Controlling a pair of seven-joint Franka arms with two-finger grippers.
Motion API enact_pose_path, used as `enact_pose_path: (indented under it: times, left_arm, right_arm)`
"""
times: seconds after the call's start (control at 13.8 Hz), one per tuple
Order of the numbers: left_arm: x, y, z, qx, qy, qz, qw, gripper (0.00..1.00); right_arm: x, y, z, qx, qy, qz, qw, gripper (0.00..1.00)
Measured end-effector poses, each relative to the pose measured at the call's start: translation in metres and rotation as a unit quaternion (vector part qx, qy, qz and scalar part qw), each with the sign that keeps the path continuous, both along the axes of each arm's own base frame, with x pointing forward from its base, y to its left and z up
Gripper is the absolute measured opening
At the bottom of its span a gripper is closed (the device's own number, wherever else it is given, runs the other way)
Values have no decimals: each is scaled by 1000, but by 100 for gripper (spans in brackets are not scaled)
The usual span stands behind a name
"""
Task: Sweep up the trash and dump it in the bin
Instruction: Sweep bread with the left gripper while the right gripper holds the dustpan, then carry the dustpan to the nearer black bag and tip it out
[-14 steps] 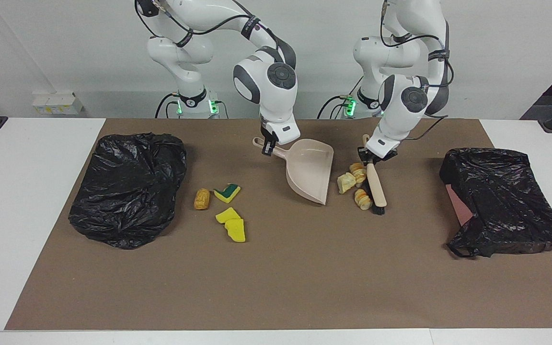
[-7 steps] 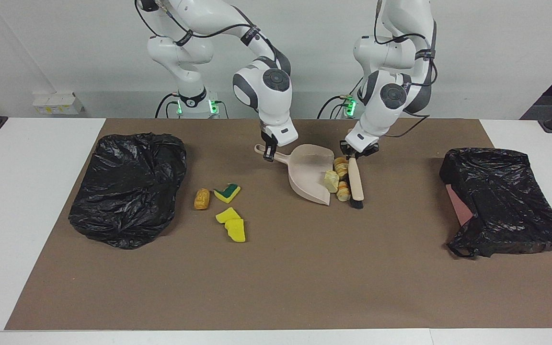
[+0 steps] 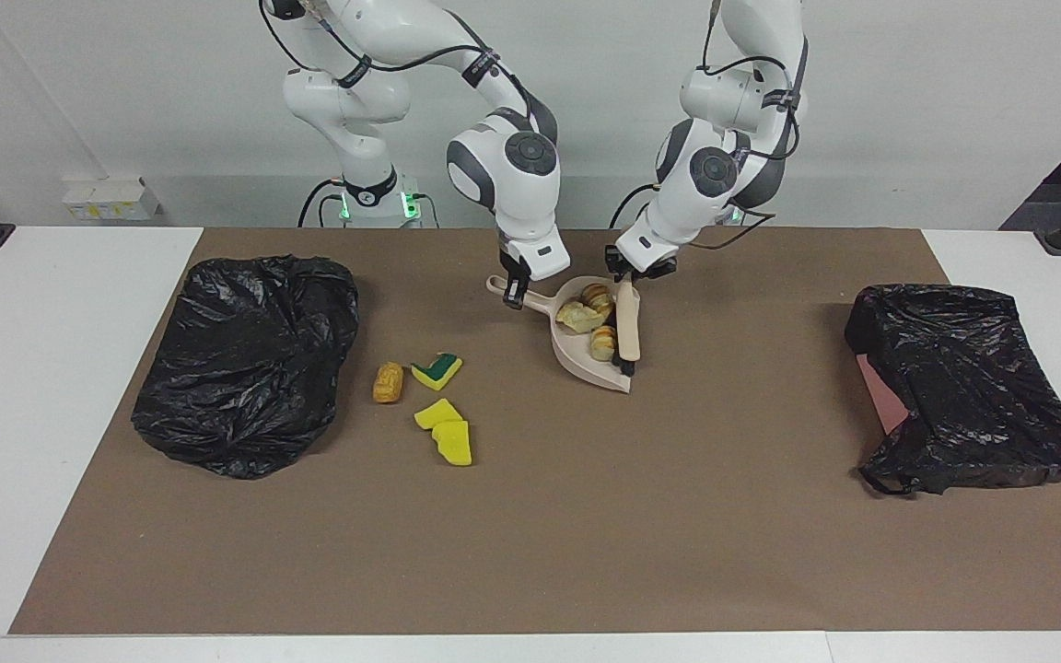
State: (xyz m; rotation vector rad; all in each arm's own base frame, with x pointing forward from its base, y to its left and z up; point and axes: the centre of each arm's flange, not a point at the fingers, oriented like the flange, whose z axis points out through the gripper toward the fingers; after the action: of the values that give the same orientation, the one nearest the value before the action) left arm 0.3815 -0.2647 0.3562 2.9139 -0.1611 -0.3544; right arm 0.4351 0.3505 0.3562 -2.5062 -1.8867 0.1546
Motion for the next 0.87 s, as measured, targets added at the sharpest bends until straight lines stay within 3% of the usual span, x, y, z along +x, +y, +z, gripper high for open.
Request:
enact_pose_path:
  times: [0.29,0.51,0.87]
  left_arm:
    - [23,18,26,-5,-23,24,999,26]
    - [34,44,32,49,-48,41,997,26]
    - [27,49,33,89,-57,59,993,26]
  right_arm:
    - [0,0,0,0,0,-2,1000,32]
    - [3,0,7,1,-7,-5,1000,32]
    - [14,-42,70,-41,-45,-46,997,32]
